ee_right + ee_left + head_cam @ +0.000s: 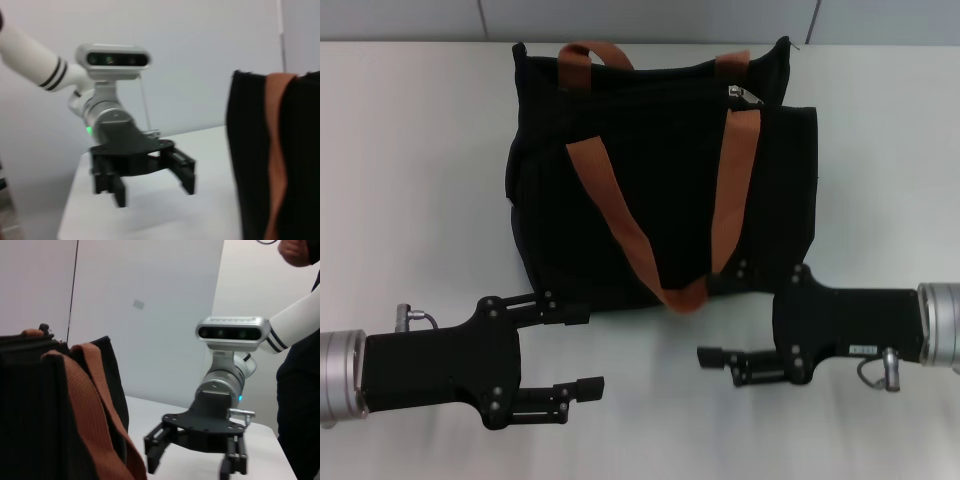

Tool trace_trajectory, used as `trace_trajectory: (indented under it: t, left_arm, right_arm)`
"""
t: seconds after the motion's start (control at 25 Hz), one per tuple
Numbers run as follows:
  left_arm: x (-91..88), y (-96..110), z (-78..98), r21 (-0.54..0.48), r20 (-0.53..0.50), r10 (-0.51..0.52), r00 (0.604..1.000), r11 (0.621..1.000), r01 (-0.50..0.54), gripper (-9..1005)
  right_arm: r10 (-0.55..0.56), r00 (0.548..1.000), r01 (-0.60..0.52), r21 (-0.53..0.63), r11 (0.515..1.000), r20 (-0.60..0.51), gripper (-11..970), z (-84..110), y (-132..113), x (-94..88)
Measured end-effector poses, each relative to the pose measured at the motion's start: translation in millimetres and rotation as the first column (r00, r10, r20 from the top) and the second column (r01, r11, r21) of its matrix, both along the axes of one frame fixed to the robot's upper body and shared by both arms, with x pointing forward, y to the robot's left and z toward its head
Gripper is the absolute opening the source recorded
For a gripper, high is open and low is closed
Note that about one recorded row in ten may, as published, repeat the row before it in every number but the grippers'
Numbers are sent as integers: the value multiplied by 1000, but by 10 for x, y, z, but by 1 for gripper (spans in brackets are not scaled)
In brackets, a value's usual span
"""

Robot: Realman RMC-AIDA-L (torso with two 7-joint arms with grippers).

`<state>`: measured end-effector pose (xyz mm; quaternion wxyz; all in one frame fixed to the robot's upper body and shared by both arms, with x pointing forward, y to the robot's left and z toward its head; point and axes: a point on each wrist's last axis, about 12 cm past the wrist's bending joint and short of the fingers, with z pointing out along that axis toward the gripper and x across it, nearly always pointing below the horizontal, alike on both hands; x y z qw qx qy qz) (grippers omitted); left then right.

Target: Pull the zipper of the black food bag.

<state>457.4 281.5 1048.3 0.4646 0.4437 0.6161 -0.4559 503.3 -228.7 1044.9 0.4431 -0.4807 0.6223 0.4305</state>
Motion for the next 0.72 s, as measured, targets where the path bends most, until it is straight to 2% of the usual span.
trace_trajectory:
  t: [0.24,0.72]
  left_arm:
    - [7,11,-2,7,-1,3,1000,1000,-3,772]
    - [13,22,3,9,-8,5,1000,1000,-5,772]
  right_arm:
    - [96,995,-96,5,995,15,817,14,44,-85]
    - [92,995,-92,15,996,25,813,16,32,-102]
